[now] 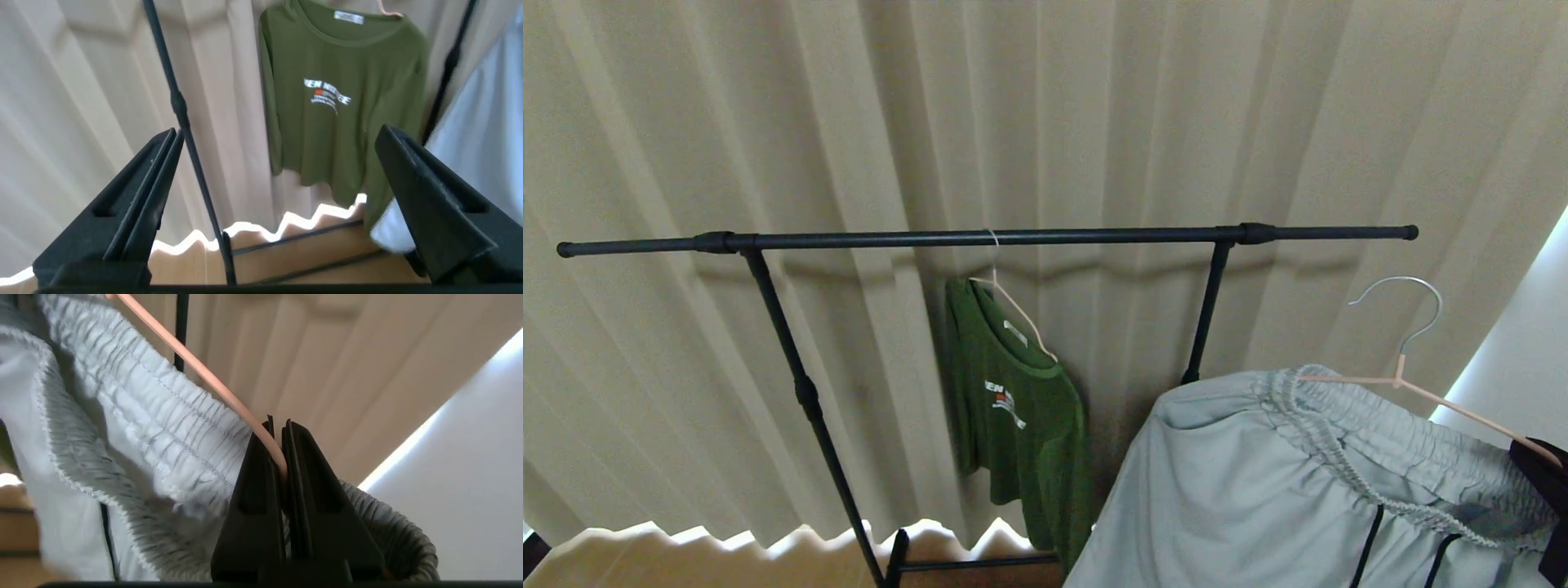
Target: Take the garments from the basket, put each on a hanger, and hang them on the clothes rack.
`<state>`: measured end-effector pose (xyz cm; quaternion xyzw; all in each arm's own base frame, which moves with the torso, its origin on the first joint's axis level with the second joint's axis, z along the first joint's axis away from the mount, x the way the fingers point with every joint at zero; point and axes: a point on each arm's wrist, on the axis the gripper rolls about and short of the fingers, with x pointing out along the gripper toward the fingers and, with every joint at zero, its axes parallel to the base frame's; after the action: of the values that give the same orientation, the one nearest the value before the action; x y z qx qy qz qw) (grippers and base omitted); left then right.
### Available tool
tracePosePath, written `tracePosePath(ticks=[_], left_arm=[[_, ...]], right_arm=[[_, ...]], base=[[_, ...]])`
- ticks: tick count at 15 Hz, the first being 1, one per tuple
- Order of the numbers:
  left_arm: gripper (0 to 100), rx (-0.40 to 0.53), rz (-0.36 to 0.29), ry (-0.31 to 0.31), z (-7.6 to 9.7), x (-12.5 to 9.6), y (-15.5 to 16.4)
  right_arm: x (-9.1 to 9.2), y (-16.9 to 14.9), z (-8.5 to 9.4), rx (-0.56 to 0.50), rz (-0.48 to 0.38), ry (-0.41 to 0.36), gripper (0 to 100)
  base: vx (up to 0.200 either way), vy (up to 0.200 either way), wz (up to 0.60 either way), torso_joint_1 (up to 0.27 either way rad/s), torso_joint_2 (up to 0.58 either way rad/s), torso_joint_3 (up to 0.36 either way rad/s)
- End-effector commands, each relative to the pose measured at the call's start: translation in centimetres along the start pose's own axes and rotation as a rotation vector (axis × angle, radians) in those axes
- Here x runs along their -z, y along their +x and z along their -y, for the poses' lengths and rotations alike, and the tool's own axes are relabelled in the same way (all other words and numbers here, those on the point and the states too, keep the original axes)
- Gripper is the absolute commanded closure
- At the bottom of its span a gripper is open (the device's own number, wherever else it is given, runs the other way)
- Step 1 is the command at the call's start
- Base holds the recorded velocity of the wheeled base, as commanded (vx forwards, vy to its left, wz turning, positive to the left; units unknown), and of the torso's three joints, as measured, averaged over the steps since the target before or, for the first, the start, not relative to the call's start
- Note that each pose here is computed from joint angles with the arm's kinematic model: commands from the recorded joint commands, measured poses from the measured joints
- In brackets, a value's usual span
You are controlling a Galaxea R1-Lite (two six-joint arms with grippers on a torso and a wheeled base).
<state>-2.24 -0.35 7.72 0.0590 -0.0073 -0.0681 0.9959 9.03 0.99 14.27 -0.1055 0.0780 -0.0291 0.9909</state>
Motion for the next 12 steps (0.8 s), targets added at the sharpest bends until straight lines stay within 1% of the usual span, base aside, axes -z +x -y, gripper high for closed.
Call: tracePosePath(ticks=[1,6,8,9,12], left_arm=[[0,0.000,-0.004,0.000,0.0,0.0,0.0],[0,0.000,-0.004,0.009,0.0,0.0,0.0],[0,0.001,-0.003,0.014,0.0,0.0,0.0],[0,0.000,-0.004,0.015,0.0,0.0,0.0],[0,-0.002,-0.004,0.017,0.0,0.0,0.0]], right_arm=[[0.0,0.0,0.0,-0.001,-0.003,-0.001,100],[0.2,0.0,-0.1,-0.012,-0.005,-0.006,100],[0.2,0.0,-0.5,-0.053,-0.002,-0.032,100],[-0.1,0.2,-0.7,-0.070,-0.003,-0.038,100],[-1.9,1.7,-1.0,-0.094,-0.027,-0.090,100]], base=[[0.200,0.000,0.00,0.007,0.00,0.002],[0.200,0.000,0.00,0.003,0.00,0.005],[0.000,0.000,0.00,0.000,0.00,0.000],[0.000,0.000,0.00,0.000,0.00,0.000],[0.000,0.000,0.00,0.000,0.00,0.000]])
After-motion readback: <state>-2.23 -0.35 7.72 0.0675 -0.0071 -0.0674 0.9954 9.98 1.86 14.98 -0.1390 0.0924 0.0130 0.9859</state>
